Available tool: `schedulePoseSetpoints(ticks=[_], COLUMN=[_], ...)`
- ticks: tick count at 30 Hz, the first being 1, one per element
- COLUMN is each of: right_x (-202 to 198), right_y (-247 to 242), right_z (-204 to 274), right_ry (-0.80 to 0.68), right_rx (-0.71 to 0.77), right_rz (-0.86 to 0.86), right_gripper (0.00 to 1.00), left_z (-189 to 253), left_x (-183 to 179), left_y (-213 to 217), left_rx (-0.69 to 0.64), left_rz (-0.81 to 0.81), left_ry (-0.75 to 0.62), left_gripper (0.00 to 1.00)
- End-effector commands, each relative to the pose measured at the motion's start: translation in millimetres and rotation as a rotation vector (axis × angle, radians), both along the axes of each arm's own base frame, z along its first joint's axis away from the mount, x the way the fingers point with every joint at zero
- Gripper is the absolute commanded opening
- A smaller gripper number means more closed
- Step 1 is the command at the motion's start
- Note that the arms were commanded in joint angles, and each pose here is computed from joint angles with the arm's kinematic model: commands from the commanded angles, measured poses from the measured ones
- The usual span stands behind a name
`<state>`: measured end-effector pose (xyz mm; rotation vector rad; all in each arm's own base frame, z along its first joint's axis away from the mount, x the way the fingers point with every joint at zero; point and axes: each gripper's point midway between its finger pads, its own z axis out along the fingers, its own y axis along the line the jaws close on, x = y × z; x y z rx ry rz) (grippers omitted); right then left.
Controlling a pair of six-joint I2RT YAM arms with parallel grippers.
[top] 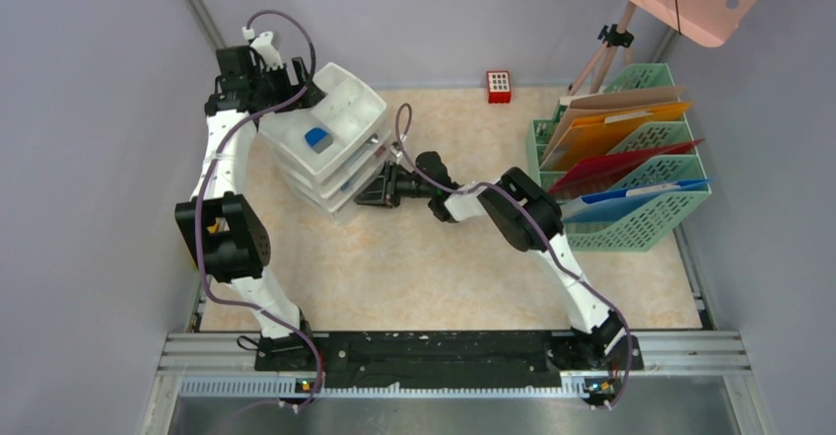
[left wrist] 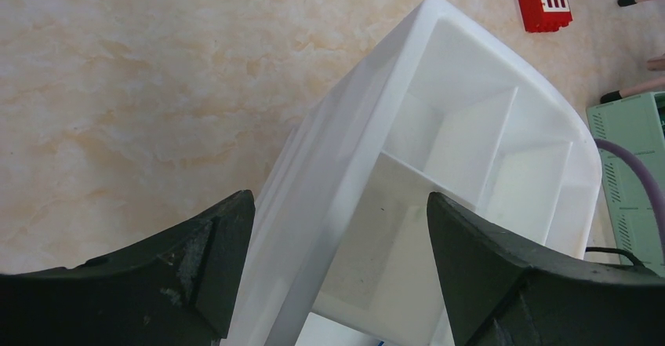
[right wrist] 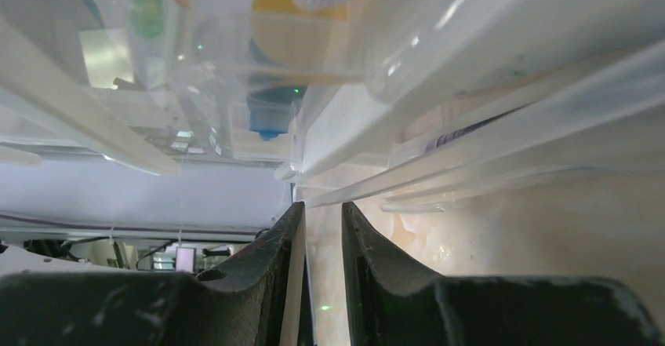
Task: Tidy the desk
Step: Close the drawer in the storage box.
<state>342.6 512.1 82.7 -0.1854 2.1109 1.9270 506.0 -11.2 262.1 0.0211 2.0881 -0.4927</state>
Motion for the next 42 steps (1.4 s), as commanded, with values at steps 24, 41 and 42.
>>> schedulePoseSetpoints(ticks=[24,41,42], right_x=[-31,-32,-33], right_y=[27,15,4], right_z=[-9,0,-6], right_ry=[0.009,0.032,0.034], right_rx=[0.053,0.071,0.039], right_rz=[0.048,0.036,0.029], right_gripper=[0.23,0.24,0.24], left_z=[-41,-38,-36], left_x=[-24,-25,-24], left_y=[-21,-23,-22], left_rx=[-0.084,-0.075,-0.064], left_rz=[-0.032,-0.062,-0.069], left_ry=[0.152,0.154,0.153], left_gripper=[0.85,0.85,0.85])
